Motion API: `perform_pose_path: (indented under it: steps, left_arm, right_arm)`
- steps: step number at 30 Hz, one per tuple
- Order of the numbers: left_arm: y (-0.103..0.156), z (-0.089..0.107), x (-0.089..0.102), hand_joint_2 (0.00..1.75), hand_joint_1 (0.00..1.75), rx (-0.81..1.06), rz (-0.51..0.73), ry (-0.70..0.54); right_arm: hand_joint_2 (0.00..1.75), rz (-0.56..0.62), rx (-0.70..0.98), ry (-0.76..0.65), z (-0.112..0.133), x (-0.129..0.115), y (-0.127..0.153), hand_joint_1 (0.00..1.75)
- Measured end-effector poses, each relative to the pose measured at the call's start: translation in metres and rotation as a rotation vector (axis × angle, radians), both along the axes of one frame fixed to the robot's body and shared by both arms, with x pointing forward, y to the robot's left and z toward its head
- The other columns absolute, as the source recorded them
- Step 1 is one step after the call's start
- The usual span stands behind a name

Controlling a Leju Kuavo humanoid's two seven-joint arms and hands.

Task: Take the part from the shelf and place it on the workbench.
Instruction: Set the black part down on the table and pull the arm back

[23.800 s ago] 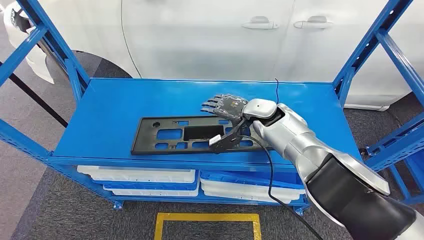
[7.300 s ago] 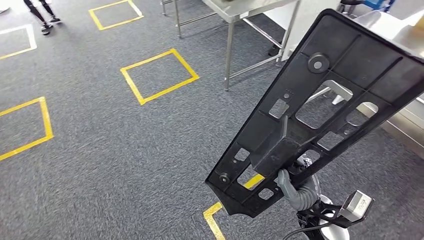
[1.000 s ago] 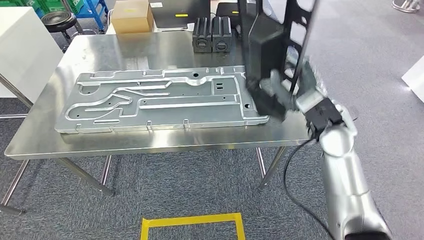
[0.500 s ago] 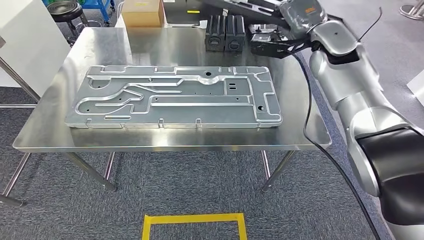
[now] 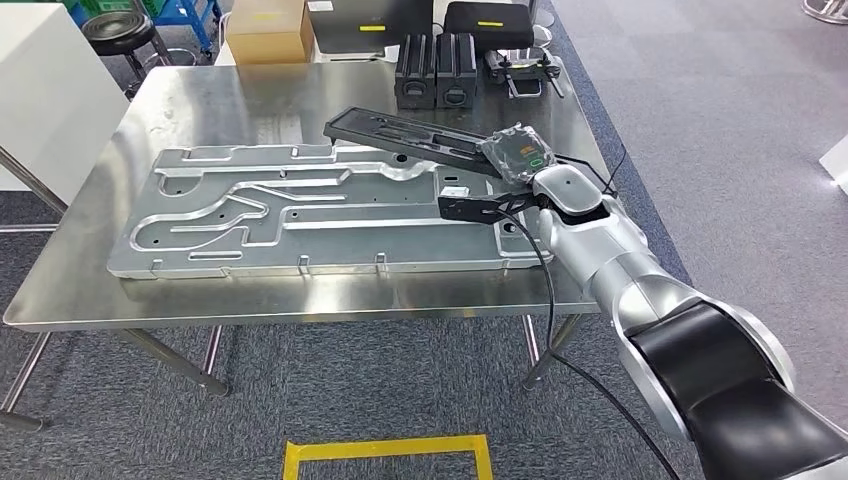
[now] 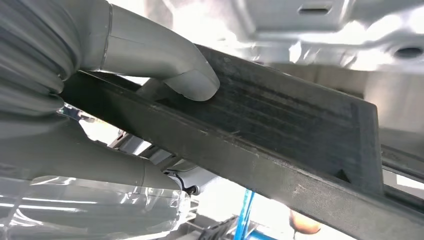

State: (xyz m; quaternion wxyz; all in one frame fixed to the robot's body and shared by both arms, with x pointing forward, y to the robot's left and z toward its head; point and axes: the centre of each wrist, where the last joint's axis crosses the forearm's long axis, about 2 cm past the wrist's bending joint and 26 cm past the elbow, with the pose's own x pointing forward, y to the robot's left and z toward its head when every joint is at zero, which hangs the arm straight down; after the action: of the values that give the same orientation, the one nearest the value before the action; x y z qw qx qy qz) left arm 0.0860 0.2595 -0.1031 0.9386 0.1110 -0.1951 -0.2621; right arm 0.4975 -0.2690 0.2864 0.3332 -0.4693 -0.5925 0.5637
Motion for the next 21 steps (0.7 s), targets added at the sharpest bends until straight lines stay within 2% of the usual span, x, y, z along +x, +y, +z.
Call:
perform_pose_path:
  steps: [1, 8, 12, 21]
  left_arm:
    - [0.000, 0.000, -0.001, 1.75, 0.00, 0.003, 0.000, 0.002]
    - [0.003, 0.000, -0.003, 1.75, 0.00, 0.050, 0.008, -0.025]
    - [0.004, -0.001, -0.006, 0.00, 0.00, 0.034, 0.027, -0.025]
    - [0.005, -0.001, -0.006, 0.00, 0.00, 0.044, 0.065, 0.018]
  right_arm:
    - [0.00, 0.001, 0.002, 0.006, -0.004, -0.001, 0.002, 0.00]
    - [0.00, -0.014, 0.010, 0.029, -0.018, -0.005, 0.005, 0.00]
    - [0.00, -0.018, 0.013, 0.051, -0.026, -0.007, 0.004, 0.00]
    - [0.00, -0.045, 0.014, 0.076, -0.028, -0.007, 0.007, 0.00]
